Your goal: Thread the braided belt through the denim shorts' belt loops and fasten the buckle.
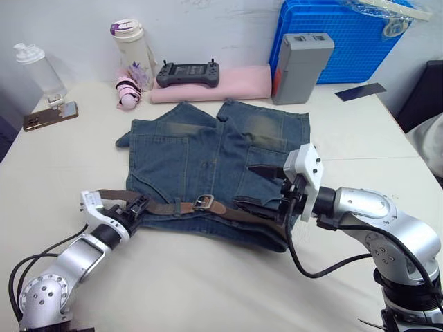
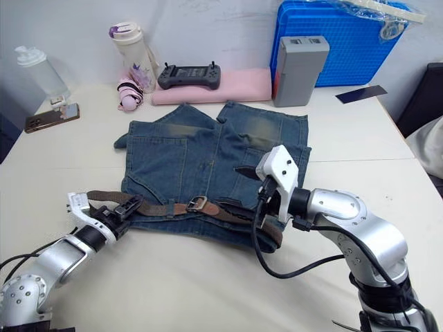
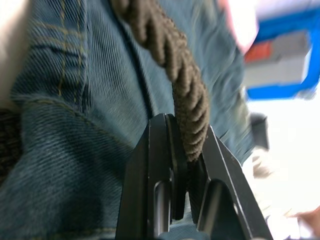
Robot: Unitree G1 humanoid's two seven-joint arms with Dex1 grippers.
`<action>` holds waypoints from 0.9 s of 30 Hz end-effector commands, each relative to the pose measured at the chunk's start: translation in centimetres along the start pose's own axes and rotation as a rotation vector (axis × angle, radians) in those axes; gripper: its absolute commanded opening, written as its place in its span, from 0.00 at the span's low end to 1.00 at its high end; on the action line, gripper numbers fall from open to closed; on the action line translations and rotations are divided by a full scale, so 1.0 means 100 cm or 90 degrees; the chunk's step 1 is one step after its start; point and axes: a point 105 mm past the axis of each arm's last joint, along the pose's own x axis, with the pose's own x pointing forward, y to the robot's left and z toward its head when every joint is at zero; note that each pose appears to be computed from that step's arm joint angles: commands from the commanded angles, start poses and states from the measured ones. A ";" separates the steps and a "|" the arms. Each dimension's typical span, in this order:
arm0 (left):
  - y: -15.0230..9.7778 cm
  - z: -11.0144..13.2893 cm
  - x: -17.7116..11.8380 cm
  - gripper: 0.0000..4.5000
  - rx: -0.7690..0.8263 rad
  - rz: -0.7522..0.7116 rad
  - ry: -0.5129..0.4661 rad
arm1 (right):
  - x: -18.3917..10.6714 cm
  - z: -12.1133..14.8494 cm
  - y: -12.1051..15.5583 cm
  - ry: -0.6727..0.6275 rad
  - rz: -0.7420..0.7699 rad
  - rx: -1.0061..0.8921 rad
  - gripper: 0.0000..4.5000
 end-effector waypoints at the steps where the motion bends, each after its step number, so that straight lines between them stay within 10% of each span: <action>1: -0.005 0.002 0.007 0.00 0.077 -0.039 0.050 | 0.005 0.005 0.011 -0.002 0.035 -0.075 0.99; 27: -0.014 -0.006 0.043 0.00 0.345 -0.226 0.249 | 0.061 -0.028 0.042 -0.027 0.208 -0.539 0.99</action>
